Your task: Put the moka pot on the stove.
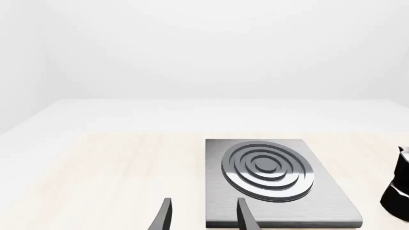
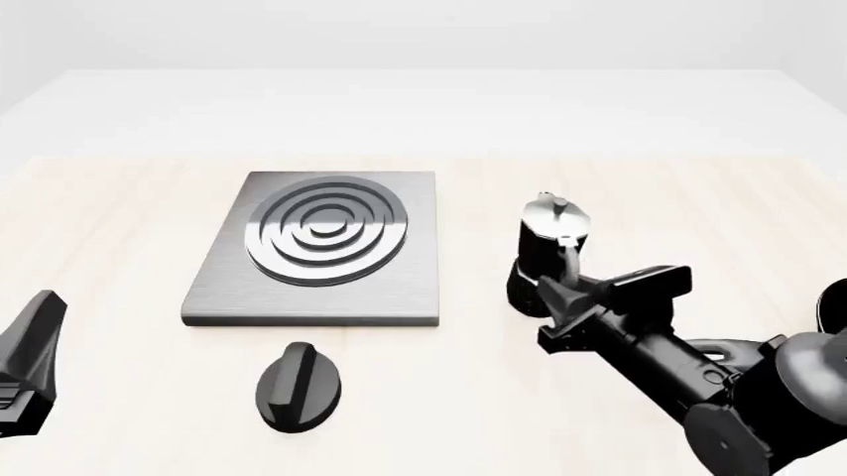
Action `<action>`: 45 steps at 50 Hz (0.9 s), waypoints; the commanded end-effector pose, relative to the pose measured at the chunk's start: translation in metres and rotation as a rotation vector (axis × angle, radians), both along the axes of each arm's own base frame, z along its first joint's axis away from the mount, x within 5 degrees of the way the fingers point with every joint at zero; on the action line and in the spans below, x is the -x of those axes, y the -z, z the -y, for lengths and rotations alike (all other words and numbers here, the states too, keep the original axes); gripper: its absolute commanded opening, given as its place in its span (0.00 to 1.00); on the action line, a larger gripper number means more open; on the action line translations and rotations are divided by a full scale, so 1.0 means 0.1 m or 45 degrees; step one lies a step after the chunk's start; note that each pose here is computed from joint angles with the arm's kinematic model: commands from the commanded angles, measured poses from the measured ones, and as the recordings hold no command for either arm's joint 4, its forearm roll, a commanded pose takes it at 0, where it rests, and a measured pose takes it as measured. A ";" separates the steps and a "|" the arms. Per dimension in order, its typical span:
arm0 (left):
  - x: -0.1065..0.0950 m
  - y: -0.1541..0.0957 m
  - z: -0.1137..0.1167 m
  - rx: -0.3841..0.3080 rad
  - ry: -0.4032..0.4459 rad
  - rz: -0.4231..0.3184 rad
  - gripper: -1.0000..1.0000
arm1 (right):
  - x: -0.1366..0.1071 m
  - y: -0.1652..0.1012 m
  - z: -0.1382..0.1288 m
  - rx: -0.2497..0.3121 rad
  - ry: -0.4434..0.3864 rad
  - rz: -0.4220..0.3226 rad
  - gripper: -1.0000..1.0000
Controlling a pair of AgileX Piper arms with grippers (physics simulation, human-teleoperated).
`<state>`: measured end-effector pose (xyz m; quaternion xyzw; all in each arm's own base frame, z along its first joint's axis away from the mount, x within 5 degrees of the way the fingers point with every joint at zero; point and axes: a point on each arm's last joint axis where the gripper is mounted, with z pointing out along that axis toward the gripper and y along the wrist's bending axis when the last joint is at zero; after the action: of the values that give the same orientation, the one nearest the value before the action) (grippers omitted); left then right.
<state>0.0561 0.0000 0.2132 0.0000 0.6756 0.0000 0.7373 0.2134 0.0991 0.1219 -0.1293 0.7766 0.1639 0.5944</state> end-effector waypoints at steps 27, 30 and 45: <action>0.00 0.00 0.00 0.000 0.000 0.000 1.00 | 0.19 -0.38 0.18 0.049 0.024 0.169 0.00; 0.00 0.00 0.00 0.000 0.000 0.000 1.00 | 0.21 -0.42 0.19 0.064 0.024 0.192 0.00; 0.00 0.00 0.00 0.000 0.000 0.000 1.00 | 0.25 -0.62 0.20 0.070 0.018 0.259 0.00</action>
<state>0.0561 0.0000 0.2132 0.0000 0.6756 0.0000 0.7373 0.1912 0.0805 0.1680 -0.1533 0.7346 0.1265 0.6488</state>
